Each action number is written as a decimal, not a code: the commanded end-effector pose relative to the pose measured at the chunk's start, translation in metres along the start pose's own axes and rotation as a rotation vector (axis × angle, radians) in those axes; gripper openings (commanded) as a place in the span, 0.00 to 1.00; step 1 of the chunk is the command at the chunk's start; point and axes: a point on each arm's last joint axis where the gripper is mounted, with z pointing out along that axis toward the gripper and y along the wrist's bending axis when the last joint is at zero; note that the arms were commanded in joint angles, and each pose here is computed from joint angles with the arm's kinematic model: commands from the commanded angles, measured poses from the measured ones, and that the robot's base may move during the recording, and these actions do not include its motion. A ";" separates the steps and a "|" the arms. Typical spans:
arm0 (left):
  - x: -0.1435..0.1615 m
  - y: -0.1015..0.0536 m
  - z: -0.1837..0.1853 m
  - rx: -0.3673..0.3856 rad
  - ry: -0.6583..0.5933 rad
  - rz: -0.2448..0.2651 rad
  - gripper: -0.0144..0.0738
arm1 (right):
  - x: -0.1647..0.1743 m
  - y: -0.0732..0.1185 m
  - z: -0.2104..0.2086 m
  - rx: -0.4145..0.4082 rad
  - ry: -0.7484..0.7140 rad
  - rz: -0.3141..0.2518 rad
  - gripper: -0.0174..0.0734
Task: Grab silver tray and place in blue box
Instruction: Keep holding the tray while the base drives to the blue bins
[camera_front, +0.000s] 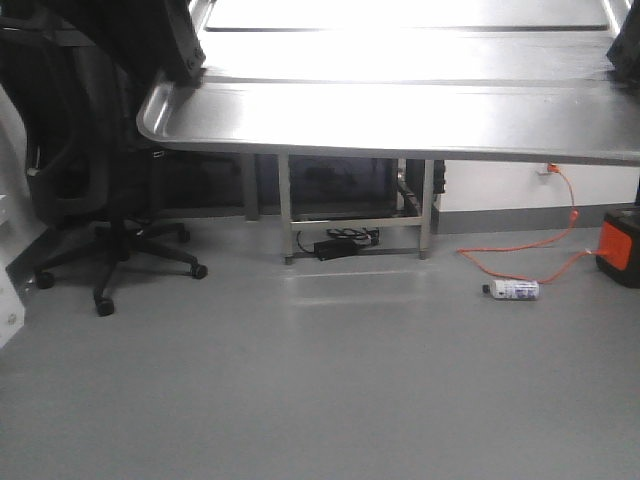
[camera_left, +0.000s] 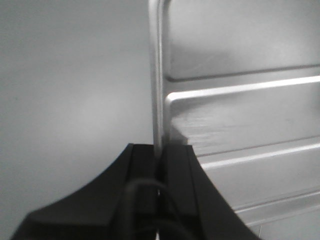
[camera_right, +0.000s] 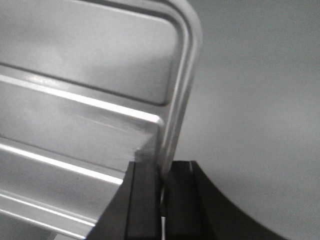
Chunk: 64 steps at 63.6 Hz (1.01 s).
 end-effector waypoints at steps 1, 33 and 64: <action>-0.005 0.006 -0.016 -0.045 -0.063 0.051 0.04 | -0.007 -0.009 -0.013 0.071 -0.072 -0.064 0.25; -0.007 0.006 -0.006 -0.055 -0.042 0.052 0.04 | -0.007 -0.009 -0.013 0.071 -0.073 -0.063 0.25; -0.007 0.003 0.041 -0.101 0.072 0.059 0.04 | -0.007 -0.009 -0.013 0.072 -0.073 -0.064 0.25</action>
